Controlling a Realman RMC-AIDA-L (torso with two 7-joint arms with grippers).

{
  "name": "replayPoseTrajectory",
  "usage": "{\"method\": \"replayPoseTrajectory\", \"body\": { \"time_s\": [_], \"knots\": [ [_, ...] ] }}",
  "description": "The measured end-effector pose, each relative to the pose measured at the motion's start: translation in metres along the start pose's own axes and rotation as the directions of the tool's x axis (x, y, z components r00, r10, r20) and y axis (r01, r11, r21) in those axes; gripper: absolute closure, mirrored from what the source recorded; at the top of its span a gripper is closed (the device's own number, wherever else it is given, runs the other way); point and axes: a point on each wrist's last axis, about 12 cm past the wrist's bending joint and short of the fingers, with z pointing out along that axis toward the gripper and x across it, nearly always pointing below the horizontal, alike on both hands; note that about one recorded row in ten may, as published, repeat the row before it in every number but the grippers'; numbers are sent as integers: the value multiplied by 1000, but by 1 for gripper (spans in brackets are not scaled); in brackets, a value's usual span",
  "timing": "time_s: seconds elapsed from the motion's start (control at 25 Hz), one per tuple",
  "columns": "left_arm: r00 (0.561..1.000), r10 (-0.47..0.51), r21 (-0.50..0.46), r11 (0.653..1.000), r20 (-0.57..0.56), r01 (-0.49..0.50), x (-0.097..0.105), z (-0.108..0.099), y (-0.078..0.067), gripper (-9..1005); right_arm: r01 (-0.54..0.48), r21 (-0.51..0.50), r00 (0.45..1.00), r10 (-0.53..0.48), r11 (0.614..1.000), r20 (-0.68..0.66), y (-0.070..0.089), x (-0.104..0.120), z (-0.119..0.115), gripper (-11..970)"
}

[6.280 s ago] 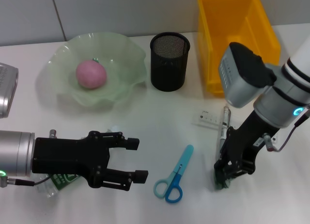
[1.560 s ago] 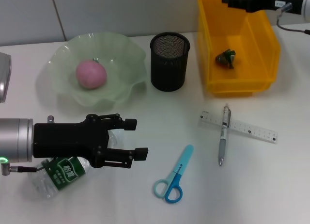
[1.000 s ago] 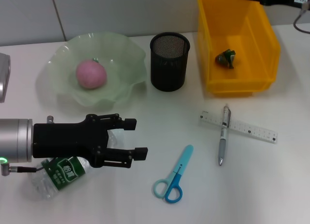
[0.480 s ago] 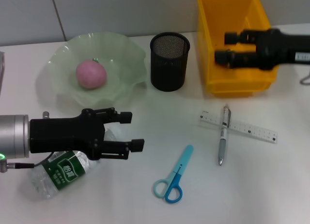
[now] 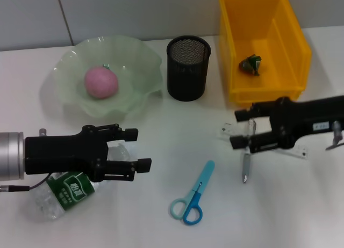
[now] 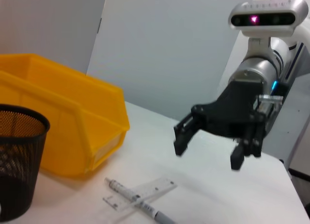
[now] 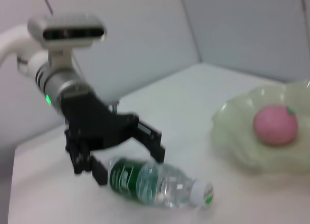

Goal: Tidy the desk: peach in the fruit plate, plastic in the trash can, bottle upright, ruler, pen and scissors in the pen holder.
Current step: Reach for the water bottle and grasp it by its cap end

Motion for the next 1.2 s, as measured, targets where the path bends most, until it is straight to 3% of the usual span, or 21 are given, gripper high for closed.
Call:
{"method": "replayPoseTrajectory", "body": {
  "time_s": [0.2, 0.44, 0.52, 0.64, 0.68, 0.88, 0.96, 1.0, 1.08, 1.2],
  "knots": [
    [1000, 8, -8, 1000, -28, -8, 1, -4, 1, 136, 13, -29, 995, -16, 999, -94, 2, 9, 18, 167],
    [998, 26, -22, 999, -58, -27, -7, -7, 5, 137, 10, -28, 994, -13, 1000, -105, 0, 7, 22, 168],
    [987, 63, -61, 995, -146, -73, -30, -11, 10, 137, -5, -34, 994, 1, 999, -109, -1, 7, 23, 168],
    [980, 72, -69, 994, -188, -87, -39, -11, 11, 136, -28, -30, 993, 24, 999, -119, -2, 7, 25, 168],
    [960, 87, -76, 991, -267, -111, -55, -11, 10, 136, -34, -28, 992, 31, 999, -123, -2, 7, 25, 168],
    [941, 92, -78, 989, -325, -123, -68, -10, 8, 137, -72, -21, 989, 68, 997, -135, -2, 9, 24, 167],
    [921, 91, -89, 987, -379, -134, -78, -8, 4, 137, -87, -16, 987, 83, 996, -140, -3, 10, 23, 167],
    [850, 81, -118, 979, -521, -165, -96, 4, -2, 137, -101, -11, 984, 98, 995, -147, -3, 11, 22, 167],
    [850, 81, -118, 979, -521, -165, -96, 4, -2, 137, -106, -9, 983, 103, 994, -149, -3, 11, 21, 168],
    [786, 63, -109, 980, -615, -164, -104, 18, -6, 136, -126, -6, 980, 124, 992, -154, -3, 11, 20, 168]
  ]
}}
